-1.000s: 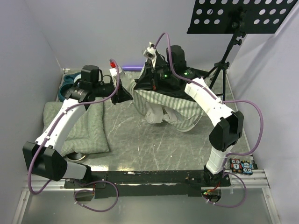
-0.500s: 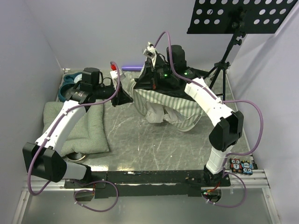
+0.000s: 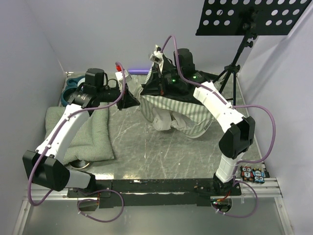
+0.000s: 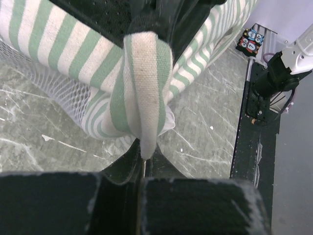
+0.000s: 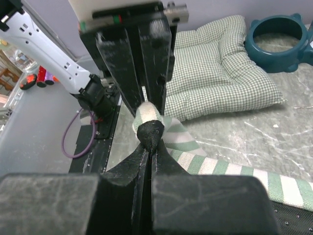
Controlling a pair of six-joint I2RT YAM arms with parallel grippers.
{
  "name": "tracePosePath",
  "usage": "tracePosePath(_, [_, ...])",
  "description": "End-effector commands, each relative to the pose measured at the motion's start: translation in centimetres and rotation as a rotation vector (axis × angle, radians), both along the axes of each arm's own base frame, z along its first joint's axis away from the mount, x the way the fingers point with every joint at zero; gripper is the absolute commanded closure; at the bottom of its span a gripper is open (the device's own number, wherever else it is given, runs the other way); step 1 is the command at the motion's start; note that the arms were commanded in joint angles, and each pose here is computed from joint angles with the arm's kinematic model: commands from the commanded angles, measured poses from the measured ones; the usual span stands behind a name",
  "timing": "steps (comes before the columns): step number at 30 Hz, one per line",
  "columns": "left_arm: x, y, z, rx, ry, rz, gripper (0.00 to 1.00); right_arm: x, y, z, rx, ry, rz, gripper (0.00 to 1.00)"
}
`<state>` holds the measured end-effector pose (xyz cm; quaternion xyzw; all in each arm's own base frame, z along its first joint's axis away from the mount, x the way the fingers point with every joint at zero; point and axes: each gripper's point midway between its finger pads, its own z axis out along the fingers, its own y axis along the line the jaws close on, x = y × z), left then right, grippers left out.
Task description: Set up the pet tent
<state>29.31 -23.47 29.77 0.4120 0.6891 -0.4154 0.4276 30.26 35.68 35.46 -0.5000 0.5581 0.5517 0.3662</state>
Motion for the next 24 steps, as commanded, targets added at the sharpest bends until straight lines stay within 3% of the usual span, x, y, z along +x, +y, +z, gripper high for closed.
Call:
tracePosePath(1, [-0.5, -0.8, 2.8, -0.038, -0.044, -0.037, 0.99, -3.3, -0.3, 4.2, 0.055, -0.133, 0.071, 1.0])
tracePosePath(12, [-0.5, -0.5, 2.8, -0.029, -0.081, -0.014, 0.99, -4.0, -0.7, 4.0, 0.038, -0.189, 0.082, 1.0])
tracePosePath(17, [-1.7, -0.2, 0.3, -0.053, -0.089, -0.032, 0.7, -3.7, -0.7, 5.6, 0.075, -0.189, 0.064, 1.0])
tracePosePath(22, [-2.9, -0.1, 1.7, -0.242, -0.149, 0.032, 0.59, -3.8, -0.6, 6.1, 0.091, -0.167, 0.066, 1.0])
tracePosePath(24, [-3.9, 0.3, 2.6, -0.324, -0.253, 0.052, 0.57, -3.9, -0.6, 6.0, 0.088, -0.16, 0.069, 1.0])
